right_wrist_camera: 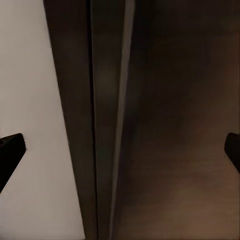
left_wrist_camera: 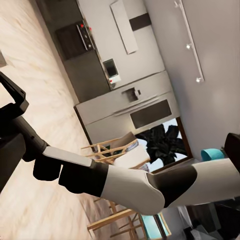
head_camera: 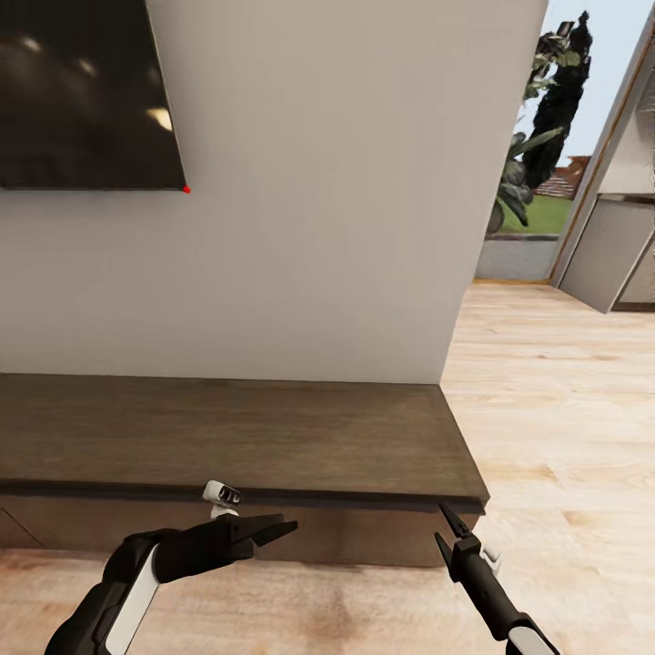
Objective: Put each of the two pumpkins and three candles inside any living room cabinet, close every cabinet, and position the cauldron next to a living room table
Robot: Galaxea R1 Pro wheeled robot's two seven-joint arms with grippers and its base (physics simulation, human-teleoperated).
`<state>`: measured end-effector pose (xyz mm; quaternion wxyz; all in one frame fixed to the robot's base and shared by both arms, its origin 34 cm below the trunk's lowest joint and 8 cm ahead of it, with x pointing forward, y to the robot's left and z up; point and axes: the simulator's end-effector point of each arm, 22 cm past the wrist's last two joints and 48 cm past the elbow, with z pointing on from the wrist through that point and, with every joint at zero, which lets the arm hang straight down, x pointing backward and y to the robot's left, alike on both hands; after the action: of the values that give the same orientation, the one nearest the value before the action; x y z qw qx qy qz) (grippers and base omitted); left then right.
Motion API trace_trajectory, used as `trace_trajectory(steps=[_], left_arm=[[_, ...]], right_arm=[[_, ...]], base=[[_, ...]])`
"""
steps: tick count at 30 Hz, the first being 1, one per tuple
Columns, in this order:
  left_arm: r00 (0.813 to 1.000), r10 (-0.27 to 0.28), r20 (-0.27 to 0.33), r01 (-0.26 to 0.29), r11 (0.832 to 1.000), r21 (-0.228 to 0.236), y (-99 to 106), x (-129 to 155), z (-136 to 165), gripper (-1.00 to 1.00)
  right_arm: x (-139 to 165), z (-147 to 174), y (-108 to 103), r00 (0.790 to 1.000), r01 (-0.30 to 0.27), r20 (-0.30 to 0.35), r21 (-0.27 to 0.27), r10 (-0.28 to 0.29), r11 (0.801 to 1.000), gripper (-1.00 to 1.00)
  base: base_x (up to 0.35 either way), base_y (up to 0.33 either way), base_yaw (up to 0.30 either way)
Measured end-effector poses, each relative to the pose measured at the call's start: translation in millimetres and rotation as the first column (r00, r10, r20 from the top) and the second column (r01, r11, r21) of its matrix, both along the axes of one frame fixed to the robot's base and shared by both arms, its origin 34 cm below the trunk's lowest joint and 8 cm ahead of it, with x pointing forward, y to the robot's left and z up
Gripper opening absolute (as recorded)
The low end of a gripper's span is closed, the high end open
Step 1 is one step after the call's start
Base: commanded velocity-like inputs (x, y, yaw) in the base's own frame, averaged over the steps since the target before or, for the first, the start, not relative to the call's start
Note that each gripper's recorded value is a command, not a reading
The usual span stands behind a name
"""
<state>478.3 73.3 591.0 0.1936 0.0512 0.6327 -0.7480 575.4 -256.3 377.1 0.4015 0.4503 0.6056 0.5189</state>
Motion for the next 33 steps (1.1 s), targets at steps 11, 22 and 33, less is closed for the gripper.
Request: trace_trajectory(steps=[11, 22, 33], left_arm=[[1.0, 0.0, 0.02, 0.0, 1.0, 0.0, 0, -2, 9, 1.0], [1.0, 0.0, 0.028, 0.0, 1.0, -0.001, 0, -3, 12, 1.0], [1.0, 0.0, 0.027, 0.0, 1.0, 0.001, 0, -3, 12, 1.0]], right_arm=[[3, 11, -1, 1.0, 0.002, 0.02, 0.001, -0.002, 1.0, 1.0], [4, 15, 1, 1.0, -0.002, 0.027, 0.003, 0.002, 1.0, 1.0], [3, 15, 1, 1.0, -0.002, 0.027, 0.004, 0.002, 1.0, 1.0]], base=[[0.0, 0.0, 0.0], [0.0, 0.0, 0.0], [0.031, 0.008, 0.0]])
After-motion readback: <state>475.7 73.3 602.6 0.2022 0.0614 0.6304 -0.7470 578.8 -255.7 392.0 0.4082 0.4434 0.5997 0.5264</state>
